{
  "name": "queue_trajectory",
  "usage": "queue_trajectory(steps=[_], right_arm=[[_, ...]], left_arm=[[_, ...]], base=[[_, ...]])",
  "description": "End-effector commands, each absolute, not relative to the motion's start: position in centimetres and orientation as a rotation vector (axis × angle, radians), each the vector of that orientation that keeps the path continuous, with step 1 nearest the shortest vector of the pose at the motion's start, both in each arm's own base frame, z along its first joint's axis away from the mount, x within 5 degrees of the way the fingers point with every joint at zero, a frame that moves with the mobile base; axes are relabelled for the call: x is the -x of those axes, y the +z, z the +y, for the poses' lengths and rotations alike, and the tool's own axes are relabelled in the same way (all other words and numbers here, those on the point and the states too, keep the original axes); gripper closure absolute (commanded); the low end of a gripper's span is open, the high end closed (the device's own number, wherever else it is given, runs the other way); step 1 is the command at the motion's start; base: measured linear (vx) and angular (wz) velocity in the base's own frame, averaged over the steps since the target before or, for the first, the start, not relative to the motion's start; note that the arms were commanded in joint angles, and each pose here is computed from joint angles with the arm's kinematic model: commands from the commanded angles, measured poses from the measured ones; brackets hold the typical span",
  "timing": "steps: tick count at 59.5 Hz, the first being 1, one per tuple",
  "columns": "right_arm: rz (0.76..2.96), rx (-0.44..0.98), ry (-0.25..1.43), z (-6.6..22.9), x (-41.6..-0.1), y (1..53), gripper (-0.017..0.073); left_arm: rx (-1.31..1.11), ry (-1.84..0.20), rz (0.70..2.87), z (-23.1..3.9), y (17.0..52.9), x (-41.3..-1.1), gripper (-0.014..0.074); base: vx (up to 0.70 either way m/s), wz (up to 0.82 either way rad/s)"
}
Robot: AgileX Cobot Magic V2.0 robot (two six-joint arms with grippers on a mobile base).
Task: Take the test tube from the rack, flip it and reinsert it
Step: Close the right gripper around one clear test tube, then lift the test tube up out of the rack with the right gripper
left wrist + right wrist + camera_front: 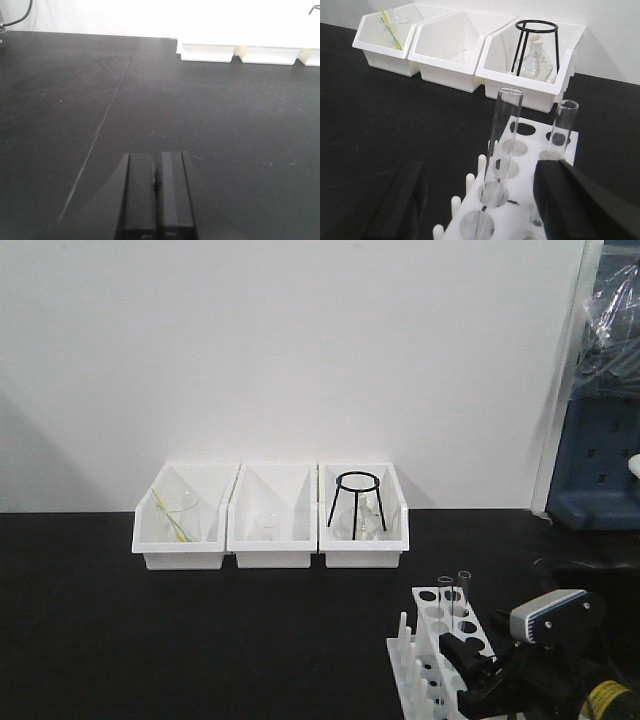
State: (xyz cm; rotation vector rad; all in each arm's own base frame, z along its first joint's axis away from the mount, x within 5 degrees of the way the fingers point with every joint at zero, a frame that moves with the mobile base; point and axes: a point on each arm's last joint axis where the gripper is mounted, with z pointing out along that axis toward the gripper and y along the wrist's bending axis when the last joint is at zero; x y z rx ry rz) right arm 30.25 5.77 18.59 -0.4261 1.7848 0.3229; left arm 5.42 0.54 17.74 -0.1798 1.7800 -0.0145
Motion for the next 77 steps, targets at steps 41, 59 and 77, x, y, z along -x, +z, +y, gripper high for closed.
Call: queue_trajectory(steps=[41, 59, 77], right_arm=[[1.652, 0.41, 0.437, 7.1, -38.3, 18.4, 0.0105], [1.657, 0.418, 0.439, 7.2, -38.5, 18.1, 0.0243], [1.627, 0.427, 0.428, 7.2, -38.4, 19.0, 0.0414]], left_arm=[[0.163, -0.027, 1.682, 0.5, 18.6, -5.5, 0.06], [0.163, -0.027, 1.682, 0.5, 18.6, -5.5, 0.06], [0.163, -0.027, 1.682, 0.5, 18.6, -5.5, 0.06]], base=[[0.0, 0.0], [0.0, 0.0], [0.0, 0.0]])
